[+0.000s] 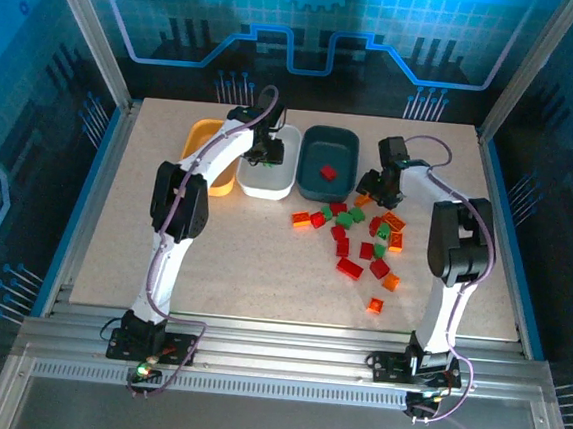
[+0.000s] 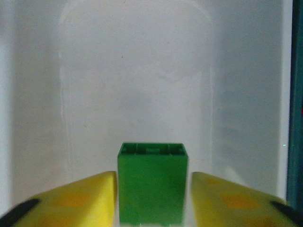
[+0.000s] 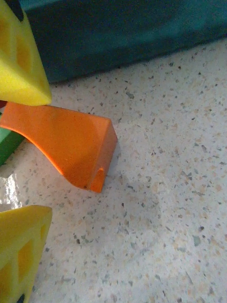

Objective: Sort the legos into containers by color

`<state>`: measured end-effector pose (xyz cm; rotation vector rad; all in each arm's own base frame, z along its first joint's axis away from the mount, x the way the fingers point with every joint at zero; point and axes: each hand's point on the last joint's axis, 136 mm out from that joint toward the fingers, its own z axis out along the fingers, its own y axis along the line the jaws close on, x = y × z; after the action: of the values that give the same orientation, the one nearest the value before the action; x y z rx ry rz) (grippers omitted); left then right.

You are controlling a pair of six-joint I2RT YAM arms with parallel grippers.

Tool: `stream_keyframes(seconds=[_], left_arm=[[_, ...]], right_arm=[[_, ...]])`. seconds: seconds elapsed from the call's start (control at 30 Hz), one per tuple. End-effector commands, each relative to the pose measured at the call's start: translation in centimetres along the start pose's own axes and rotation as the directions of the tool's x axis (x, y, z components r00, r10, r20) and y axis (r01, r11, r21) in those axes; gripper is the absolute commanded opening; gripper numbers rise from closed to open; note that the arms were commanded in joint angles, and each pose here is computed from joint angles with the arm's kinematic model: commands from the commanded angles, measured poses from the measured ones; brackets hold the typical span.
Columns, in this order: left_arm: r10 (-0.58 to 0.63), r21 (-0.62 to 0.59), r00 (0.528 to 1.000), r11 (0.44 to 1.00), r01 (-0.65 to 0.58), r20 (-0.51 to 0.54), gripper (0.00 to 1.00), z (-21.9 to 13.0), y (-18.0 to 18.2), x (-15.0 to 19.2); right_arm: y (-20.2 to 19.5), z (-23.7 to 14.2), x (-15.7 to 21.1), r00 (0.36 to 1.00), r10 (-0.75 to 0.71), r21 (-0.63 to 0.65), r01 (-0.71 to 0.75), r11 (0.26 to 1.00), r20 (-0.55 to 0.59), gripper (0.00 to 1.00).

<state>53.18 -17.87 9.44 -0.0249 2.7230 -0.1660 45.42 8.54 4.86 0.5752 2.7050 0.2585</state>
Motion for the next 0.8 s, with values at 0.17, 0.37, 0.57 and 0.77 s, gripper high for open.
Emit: stream_keyframes(seconds=[0.17, 0.37, 0.57, 0.77], left_arm=[[0.004, 0.078, 1.0, 0.997, -0.006, 0.027, 0.73, -3.2, -1.3, -1.2], [-0.036, 0.17, 0.989, 0.985, 0.011, 0.143, 0.8, -10.3, -2.0, -1.5], [-0.105, 0.237, 0.963, 0.971, 0.044, 0.25, 0.86, -16.1, -0.6, 2.4], [-0.15, 0.232, 0.959, 0.968, 0.094, 0.24, 0.87, -17.2, 2.1, 8.7]], right_arm=[[0.0, 1.4, -1.2, 0.999, 0.039, 0.003, -0.039, 0.999, -0.018, 0.59], [-0.5, 2.2, -1.7, 0.999, 0.037, 0.043, -0.036, 0.998, -0.021, 0.55], [-0.9, 2.2, -1.5, 0.999, 0.028, 0.064, -0.027, 0.998, -0.02, 0.51], [-0.9, 1.7, -1.5, 1.0, 0.016, 0.056, -0.016, 0.998, -0.011, 0.37]])
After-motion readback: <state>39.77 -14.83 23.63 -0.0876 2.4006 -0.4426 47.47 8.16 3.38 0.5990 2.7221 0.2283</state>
